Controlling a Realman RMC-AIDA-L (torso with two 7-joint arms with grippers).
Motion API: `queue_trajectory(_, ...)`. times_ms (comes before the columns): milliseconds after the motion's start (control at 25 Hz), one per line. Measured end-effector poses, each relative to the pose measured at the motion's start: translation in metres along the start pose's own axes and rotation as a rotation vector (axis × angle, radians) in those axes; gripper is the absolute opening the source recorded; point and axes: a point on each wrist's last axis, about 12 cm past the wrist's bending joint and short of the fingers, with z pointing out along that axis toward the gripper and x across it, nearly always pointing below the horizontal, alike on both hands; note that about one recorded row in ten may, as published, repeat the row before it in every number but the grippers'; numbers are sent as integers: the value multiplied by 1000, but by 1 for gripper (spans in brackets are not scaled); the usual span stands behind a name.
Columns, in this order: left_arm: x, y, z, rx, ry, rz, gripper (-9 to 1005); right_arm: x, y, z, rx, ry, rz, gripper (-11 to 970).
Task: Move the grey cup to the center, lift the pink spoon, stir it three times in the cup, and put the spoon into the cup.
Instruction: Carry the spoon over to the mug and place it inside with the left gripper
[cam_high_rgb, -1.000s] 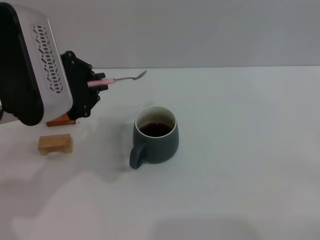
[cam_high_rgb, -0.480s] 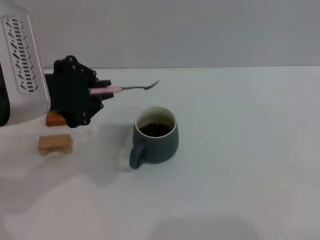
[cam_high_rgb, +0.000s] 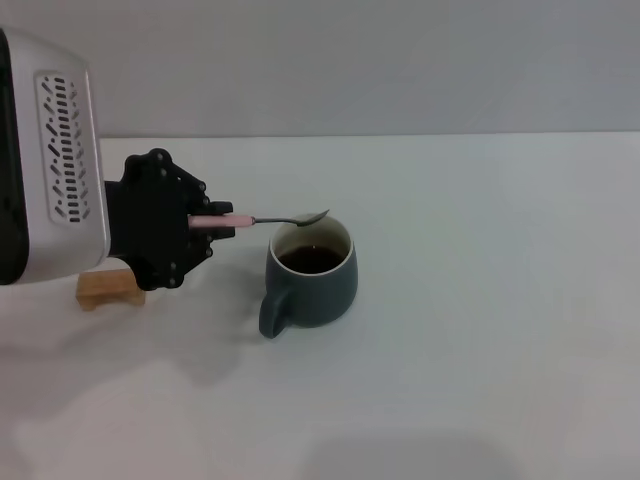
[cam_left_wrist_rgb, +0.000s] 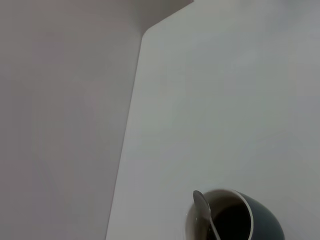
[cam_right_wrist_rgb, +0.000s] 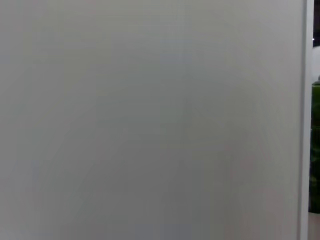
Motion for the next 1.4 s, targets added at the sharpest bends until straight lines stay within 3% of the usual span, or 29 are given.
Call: queue_trajectory(1400,21,12,50,102,92,-19,135,-4,7,6,-14,-20,8,0)
